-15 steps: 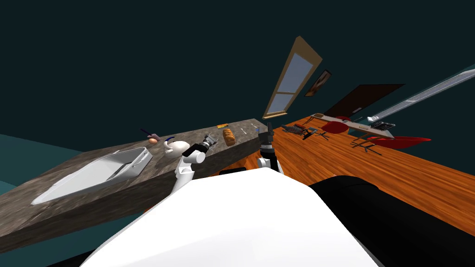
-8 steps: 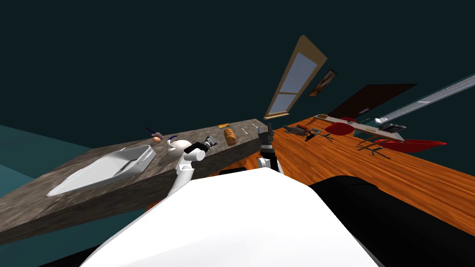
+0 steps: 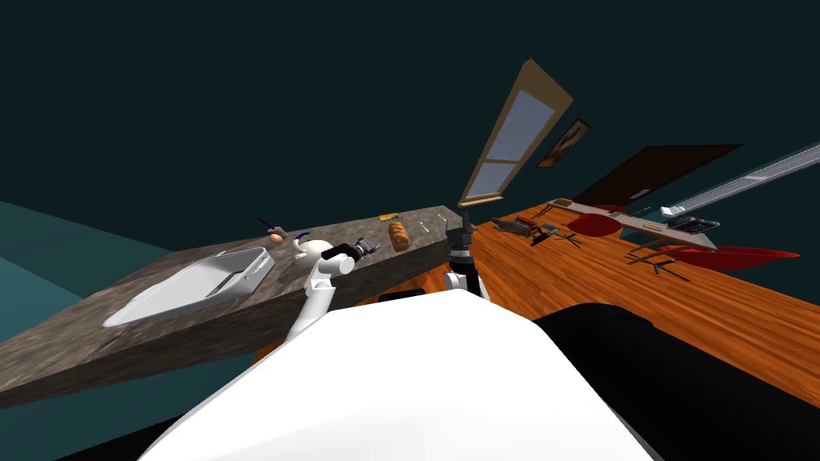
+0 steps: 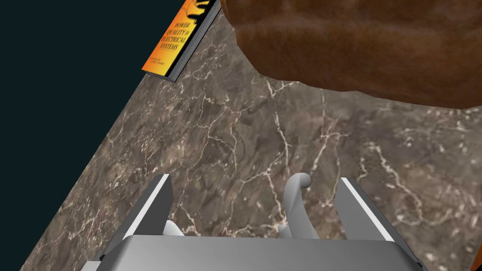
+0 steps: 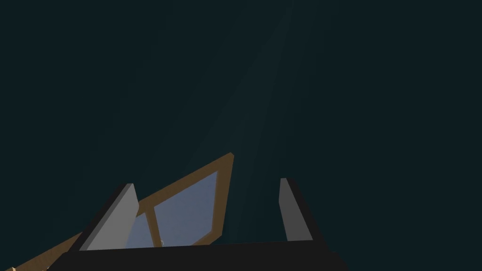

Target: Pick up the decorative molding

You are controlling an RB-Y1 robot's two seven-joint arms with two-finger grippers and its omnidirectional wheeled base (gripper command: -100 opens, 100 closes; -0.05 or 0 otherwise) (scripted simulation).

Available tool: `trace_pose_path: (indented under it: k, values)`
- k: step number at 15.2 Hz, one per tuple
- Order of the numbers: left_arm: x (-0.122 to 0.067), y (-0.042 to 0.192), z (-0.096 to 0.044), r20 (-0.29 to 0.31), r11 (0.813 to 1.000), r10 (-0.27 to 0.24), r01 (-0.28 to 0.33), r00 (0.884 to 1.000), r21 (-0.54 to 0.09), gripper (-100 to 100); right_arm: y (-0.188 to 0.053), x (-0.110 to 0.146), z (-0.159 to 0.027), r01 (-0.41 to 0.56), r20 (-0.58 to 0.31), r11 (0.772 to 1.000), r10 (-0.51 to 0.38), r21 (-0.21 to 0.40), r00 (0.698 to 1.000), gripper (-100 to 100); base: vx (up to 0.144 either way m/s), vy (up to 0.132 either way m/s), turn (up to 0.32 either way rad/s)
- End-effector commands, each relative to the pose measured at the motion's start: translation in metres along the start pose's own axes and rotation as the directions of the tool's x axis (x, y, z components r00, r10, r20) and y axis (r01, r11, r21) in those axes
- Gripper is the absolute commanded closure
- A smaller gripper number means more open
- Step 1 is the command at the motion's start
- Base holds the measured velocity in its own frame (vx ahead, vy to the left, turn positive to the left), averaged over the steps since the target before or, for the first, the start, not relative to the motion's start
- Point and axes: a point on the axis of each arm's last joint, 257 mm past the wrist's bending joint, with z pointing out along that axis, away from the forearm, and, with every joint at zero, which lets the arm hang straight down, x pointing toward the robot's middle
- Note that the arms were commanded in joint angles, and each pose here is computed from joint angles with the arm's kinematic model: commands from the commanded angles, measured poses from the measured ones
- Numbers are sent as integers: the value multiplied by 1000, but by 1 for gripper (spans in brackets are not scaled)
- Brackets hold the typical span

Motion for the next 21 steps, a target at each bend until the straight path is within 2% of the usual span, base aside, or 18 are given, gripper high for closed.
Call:
trace_pose_path:
  k: [1,4,5,6,12,13,16,17,18,21]
  values:
    - [-10,6,4,39,999,-23,24,999,-41,-100,0,0,0,0,0,1000,0,0,1000,0,-4,-1,74]
    - [-20,12,5,75,996,-35,40,997,-74,-100,0,0,0,0,0,1000,0,0,1000,0,-3,-2,58]
    - [-28,16,6,103,994,-46,55,994,-96,-100,0,0,0,0,0,1000,0,0,1000,0,-3,-3,64]
    - [-28,16,6,104,994,-45,56,994,-96,-100,0,0,0,0,0,1000,0,0,1000,0,-2,-4,51]
    - [-74,40,4,245,976,-75,122,967,-180,-100,0,0,0,0,0,1000,0,0,1000,0,-3,-5,62]
    - [-65,35,6,221,980,-72,111,973,-166,-100,0,0,0,0,0,1000,0,0,1000,0,-1,-4,12]
    - [-77,42,16,231,979,-79,119,970,-165,-100,0,0,0,0,0,1000,0,0,1000,0,36,-13,-36]
    - [-75,40,13,232,979,-78,119,970,-168,-100,0,0,0,0,0,1000,0,0,1000,0,29,-9,-13]
    - [-75,40,14,231,979,-78,118,970,-166,100,0,0,0,0,0,1000,0,0,1000,0,10,-3,0]
    - [-74,43,14,230,978,-78,119,970,-171,100,0,0,0,0,0,1000,0,0,1000,0,-1,-2,-2]
